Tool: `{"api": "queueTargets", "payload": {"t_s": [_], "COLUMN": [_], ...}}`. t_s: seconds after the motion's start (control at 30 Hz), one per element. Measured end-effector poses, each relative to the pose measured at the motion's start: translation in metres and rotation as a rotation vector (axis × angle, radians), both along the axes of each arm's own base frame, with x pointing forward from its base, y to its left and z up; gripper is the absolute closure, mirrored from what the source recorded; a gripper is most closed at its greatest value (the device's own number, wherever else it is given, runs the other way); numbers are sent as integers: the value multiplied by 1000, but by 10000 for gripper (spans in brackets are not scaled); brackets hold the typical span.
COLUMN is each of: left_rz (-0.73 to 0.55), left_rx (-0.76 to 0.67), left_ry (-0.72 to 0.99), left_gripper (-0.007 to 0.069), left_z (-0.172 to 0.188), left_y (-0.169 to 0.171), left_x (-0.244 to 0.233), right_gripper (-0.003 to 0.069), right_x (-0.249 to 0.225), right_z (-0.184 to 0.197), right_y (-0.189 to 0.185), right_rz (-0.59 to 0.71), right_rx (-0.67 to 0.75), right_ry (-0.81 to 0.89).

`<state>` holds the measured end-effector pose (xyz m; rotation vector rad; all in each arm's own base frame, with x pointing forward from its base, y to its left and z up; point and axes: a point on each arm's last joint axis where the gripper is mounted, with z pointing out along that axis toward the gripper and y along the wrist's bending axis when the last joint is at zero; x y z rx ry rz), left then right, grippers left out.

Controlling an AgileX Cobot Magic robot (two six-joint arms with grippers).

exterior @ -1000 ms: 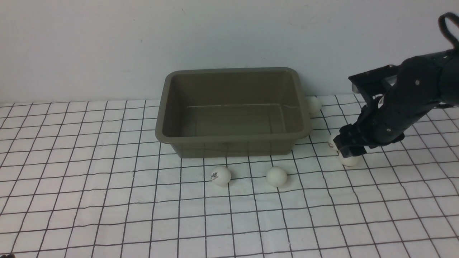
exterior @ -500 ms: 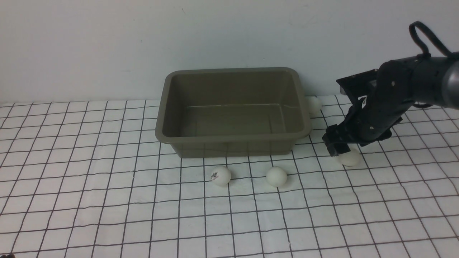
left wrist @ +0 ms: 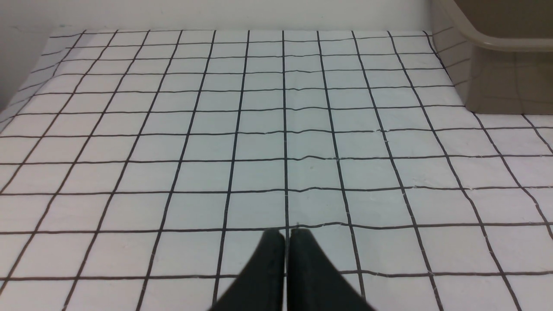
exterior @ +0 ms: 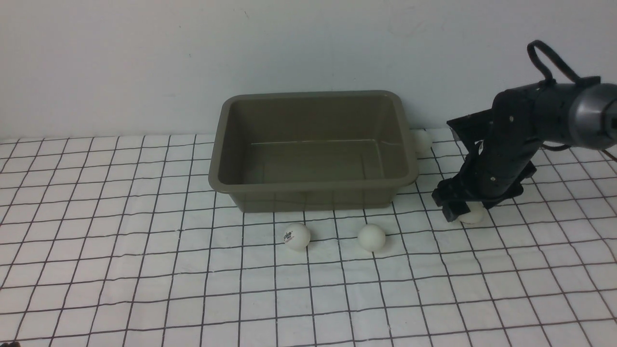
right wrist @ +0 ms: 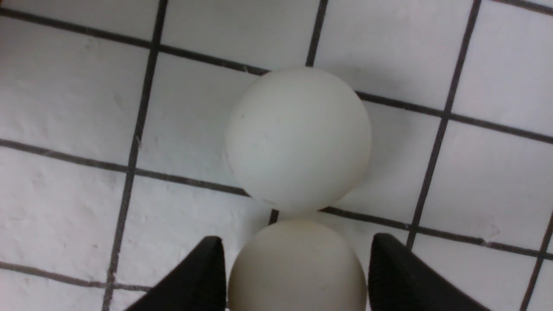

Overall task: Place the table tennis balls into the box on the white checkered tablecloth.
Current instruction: 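Reach for and grasp a ping pong ball on the table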

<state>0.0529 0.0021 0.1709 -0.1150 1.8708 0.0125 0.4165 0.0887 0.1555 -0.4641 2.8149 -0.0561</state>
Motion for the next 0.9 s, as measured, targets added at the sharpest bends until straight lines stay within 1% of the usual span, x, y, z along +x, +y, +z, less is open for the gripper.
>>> {"api": "queueTargets", "payload": {"t_s": [0.03,0.07,0.57,0.73,0.9], "left_rz": [0,0,0,0,0], "left_rx": [0,0,0,0,0], "left_ry": [0,0,0,0,0], "left_gripper": [629,629,629,629,629], "left_z": [0,0,0,0,0], "left_y": [0,0,0,0,0], "left_x": [0,0,0,0,0], "right_gripper": [295,298,298,298,298], "right_x": [0,0,-8,-14,-18], "right_z": [0,0,5,26,63], "right_y": [0,0,-3,-4,-2], "right_rz": [0,-1,-2,4,-7], "right_rx": [-2,-2,-27,-23,27], "right_ry": [3,5,78,60,-12]}}
